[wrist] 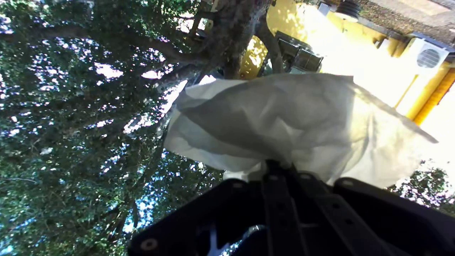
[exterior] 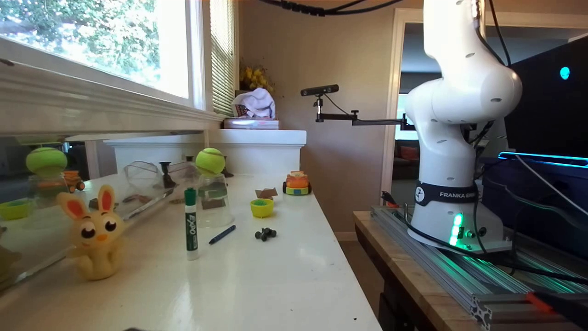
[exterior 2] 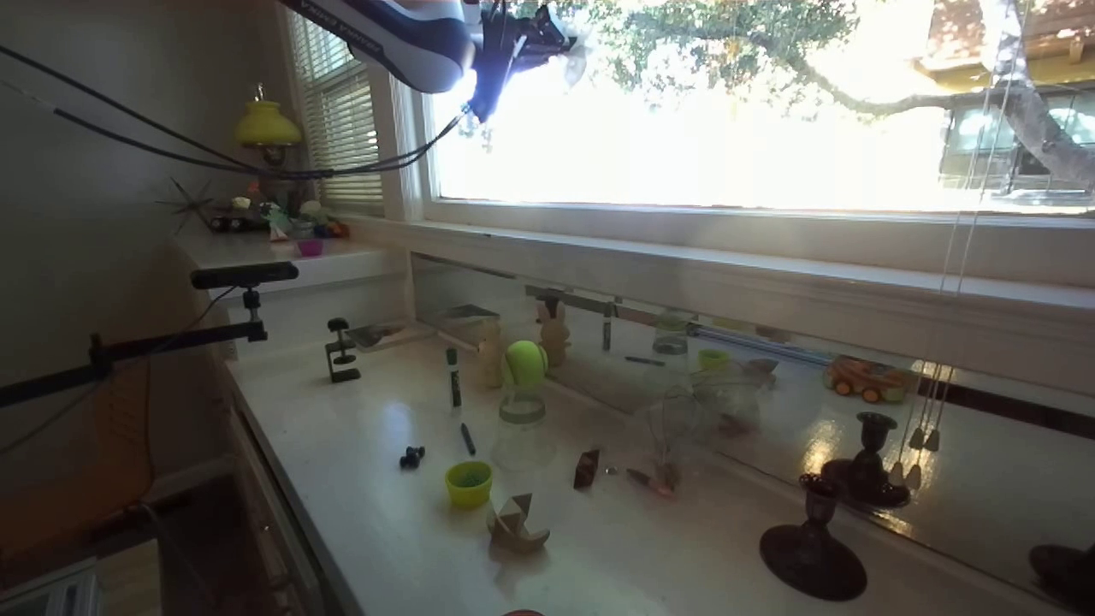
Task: Wipe the window with the paper towel
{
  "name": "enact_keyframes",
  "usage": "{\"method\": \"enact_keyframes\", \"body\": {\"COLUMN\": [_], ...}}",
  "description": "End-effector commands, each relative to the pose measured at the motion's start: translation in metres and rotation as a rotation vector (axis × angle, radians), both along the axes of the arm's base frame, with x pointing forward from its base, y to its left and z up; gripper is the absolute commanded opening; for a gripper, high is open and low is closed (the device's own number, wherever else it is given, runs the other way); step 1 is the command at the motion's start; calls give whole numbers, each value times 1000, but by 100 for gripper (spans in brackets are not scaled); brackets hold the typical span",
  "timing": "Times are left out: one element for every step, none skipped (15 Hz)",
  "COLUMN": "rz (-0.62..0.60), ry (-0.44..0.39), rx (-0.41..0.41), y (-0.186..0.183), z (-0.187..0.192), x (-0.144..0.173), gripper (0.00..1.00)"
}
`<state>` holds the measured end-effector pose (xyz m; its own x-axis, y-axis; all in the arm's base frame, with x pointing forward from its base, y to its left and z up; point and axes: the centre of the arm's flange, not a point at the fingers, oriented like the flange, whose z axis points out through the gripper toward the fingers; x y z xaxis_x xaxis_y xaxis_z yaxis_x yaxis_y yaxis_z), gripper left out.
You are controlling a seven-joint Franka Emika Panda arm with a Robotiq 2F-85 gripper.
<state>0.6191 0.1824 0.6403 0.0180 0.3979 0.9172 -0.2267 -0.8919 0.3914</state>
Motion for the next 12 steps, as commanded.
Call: {"method": "enact_keyframes", "body": {"rz": [61,69,80,90,101,107,113,120,127,133,138,144], "ry": [6,7,7,6,4,2,1,-1,-5,-8,-13,-19], "rx": [-9,-11,-15,-17,-23,-27,-31,-37,-43,-48,-55,-63], "y": [23,27,32,36,40,43,45,47,49,50,51,52], "z": [1,2,4,5,7,9,11,15,18,22,26,31], "x": [14,15,15,16,17,18,18,19,19,18,18,17], "gripper": [1,1,1,1,1,1,1,1,1,1,1,1]}}
